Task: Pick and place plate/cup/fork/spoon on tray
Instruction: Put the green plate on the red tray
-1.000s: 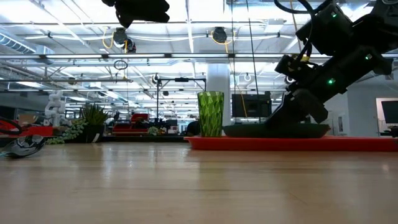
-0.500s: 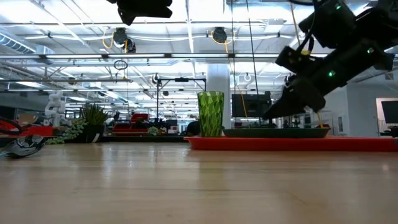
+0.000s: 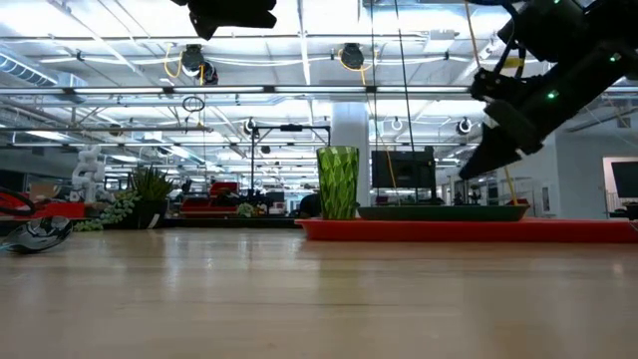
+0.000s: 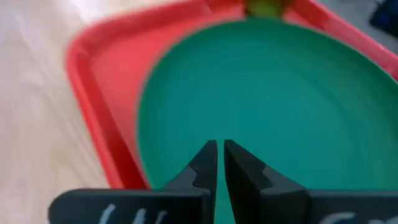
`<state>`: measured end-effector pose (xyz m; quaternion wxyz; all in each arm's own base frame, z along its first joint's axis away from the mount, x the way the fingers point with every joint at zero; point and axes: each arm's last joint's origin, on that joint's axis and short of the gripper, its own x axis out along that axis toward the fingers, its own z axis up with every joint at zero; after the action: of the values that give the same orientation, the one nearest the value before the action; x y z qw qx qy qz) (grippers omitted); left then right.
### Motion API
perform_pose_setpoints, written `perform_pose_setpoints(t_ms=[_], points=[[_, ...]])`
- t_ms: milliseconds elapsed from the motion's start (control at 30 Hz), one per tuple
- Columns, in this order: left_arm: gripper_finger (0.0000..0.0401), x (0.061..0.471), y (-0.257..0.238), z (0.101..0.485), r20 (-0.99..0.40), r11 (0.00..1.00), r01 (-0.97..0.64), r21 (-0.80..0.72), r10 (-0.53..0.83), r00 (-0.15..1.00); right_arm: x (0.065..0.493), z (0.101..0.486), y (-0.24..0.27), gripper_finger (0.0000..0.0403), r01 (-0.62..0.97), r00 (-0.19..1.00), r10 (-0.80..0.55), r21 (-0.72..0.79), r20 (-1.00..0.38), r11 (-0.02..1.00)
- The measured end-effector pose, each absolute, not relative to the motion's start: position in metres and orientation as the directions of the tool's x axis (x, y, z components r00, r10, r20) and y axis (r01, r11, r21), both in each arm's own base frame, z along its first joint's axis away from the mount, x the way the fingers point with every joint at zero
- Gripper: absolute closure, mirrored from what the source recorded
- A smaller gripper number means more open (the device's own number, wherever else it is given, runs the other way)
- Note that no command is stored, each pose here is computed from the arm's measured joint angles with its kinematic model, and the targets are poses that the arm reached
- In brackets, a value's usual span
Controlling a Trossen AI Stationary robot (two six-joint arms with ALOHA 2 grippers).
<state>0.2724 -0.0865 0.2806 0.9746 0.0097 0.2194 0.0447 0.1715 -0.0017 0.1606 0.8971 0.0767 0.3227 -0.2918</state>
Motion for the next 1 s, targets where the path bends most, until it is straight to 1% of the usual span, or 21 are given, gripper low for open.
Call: perform_pose_setpoints(t_ms=[167,300,400,500,600,700,800,867,1000], points=[[0.0252,0.272,-0.087,0.281,-0.426,0.996,-0.083,0.038,0.091,0.900,0.154,0.173,-0.006,0.0382,0.645,0.503,-0.493,-0.072,-0.710,0.761],[0.0252,0.273,-0.087,0.281,-0.422,0.996,-0.083,0.036,0.091,0.902,0.146,0.182,-0.007,0.0382,0.688,0.436,-0.523,-0.103,-0.732,0.719],[0.0252,0.273,-0.087,0.281,-0.421,0.996,-0.083,0.035,0.090,0.902,0.140,0.180,-0.008,0.0382,0.709,0.376,-0.545,-0.146,-0.749,0.690],[0.0252,0.273,-0.087,0.281,-0.421,0.996,-0.083,0.035,0.090,0.902,0.135,0.178,-0.009,0.0382,0.736,0.334,-0.553,-0.155,-0.763,0.659],[0.0252,0.273,-0.087,0.281,-0.421,0.996,-0.084,0.035,0.090,0.902,0.132,0.178,-0.010,0.0382,0.796,0.301,-0.591,-0.144,-0.749,0.588],[0.0252,0.273,-0.087,0.281,-0.421,0.996,-0.084,0.034,0.090,0.903,0.128,0.177,-0.013,0.0383,0.828,0.258,-0.613,-0.156,-0.746,0.538],[0.0252,0.273,-0.087,0.281,-0.421,0.996,-0.085,0.032,0.090,0.903,0.124,0.176,-0.018,0.0383,0.855,0.196,-0.625,-0.181,-0.755,0.486],[0.0252,0.273,-0.087,0.282,-0.416,0.996,-0.085,0.030,0.090,0.905,0.121,0.175,-0.020,0.0383,0.860,0.163,-0.627,-0.201,-0.762,0.468],[0.0251,0.274,-0.087,0.284,-0.396,0.996,-0.085,0.021,0.086,0.914,0.118,0.168,-0.022,0.0383,0.865,0.137,-0.609,-0.206,-0.781,0.458]])
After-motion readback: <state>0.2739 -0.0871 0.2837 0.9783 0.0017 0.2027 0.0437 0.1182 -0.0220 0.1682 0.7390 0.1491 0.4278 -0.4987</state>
